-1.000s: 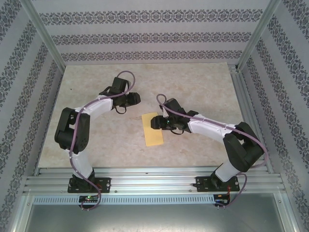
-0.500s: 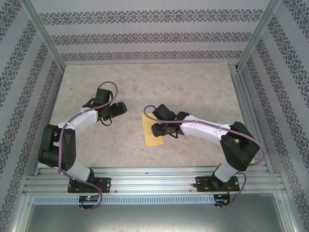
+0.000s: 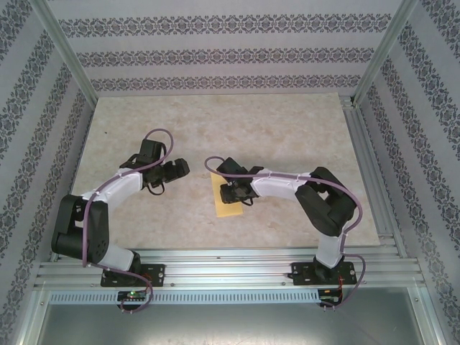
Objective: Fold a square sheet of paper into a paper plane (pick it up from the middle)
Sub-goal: Move the square sheet of paper to the center of the table, then pick up the square sheet of paper from the center of the table.
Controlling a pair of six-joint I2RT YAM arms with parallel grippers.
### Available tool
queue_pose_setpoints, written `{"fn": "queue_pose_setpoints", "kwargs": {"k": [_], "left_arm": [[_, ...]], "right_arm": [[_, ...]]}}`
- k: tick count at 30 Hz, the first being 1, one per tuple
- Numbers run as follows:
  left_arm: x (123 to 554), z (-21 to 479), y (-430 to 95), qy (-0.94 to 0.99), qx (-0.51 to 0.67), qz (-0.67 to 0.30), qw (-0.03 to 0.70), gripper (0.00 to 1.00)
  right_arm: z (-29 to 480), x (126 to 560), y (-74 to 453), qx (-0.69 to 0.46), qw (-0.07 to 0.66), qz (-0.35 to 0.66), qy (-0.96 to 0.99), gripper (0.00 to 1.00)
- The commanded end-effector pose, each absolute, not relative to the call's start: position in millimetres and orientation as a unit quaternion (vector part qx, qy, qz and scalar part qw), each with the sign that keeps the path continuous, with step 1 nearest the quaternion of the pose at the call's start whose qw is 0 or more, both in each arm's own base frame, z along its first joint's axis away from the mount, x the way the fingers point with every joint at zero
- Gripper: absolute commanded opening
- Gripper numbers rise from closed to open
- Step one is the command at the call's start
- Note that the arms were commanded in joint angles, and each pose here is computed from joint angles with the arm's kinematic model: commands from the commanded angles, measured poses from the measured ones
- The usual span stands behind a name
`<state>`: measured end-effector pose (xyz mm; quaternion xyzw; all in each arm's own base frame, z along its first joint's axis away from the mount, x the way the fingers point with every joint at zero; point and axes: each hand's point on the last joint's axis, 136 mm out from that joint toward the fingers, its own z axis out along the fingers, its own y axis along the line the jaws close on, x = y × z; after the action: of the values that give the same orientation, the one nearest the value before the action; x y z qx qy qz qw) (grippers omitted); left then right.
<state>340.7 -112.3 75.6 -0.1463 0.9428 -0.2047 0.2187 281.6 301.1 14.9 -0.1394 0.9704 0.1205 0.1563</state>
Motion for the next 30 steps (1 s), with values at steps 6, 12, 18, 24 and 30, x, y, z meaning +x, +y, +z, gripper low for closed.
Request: {"fn": "queue_pose_setpoints", "kwargs": {"k": [6, 12, 18, 24, 30], "left_arm": [[336.2, 83.9, -119.1, 0.934, -0.140, -0.241, 0.223, 0.93], [330.2, 82.1, -124.6, 0.933, -0.135, -0.258, 0.213, 0.93], [320.0, 78.0, -138.1, 0.926, -0.132, -0.297, 0.195, 0.93], [306.9, 74.2, -162.2, 0.921, -0.118, -0.331, 0.170, 0.92], [293.2, 66.9, -189.2, 0.919, -0.102, -0.353, 0.145, 0.89]], "right_arm": [[7.5, 307.1, 337.3, -0.075, 0.183, 0.154, 0.968, 0.34], [25.7, 318.2, 359.9, -0.054, 0.190, 0.189, 0.962, 0.33], [73.9, 326.1, 345.5, -0.041, 0.222, 0.219, 0.949, 0.35], [62.0, 325.9, 326.4, -0.036, 0.195, 0.209, 0.957, 0.27], [55.5, 347.1, 325.8, -0.030, 0.194, 0.207, 0.958, 0.21]]}}
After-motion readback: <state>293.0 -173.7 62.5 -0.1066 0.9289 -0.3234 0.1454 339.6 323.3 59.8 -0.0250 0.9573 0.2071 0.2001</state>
